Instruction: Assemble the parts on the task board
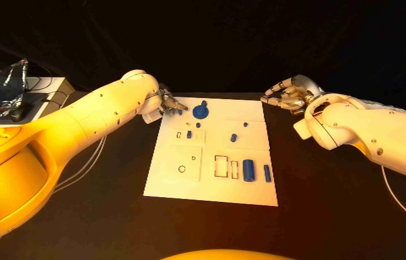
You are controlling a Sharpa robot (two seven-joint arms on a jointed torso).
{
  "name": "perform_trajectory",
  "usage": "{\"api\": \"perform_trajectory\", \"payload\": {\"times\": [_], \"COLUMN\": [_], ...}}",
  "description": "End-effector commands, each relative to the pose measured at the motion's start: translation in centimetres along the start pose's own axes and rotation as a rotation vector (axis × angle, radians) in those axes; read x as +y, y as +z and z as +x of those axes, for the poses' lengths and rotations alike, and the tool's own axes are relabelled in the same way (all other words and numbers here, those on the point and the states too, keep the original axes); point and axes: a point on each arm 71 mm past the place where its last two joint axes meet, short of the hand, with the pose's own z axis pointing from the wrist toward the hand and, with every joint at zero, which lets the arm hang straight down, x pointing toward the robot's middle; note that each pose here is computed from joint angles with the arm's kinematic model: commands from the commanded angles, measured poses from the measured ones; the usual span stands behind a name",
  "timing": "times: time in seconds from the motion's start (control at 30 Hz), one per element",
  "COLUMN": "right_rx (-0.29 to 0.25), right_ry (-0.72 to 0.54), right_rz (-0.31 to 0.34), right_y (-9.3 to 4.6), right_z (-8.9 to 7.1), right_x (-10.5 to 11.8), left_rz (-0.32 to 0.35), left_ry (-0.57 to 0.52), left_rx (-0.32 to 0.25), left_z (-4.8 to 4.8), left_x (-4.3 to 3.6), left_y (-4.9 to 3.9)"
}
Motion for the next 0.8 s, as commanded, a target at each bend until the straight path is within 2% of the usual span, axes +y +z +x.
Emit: {"api": "perform_trajectory", "payload": {"times": [0.03,0.43,0.8], "right_rx": [0.002,0.002,0.001], "right_ry": [-0.007,-0.007,-0.008], "right_rz": [-0.017,-0.017,-0.016], "right_y": [0.00,0.05,0.11], "right_z": [0.02,0.02,0.03], "right_x": [0.18,0.17,0.16], "left_rz": [0.006,0.006,0.039], "left_ry": [0.010,-0.001,-0.030], "left_rx": [0.016,0.003,0.013], "left_z": [0.13,0.02,0.20], "left_x": [-0.18,-0.10,-0.52], "left_y": [-0.02,-0.06,-0.18]}}
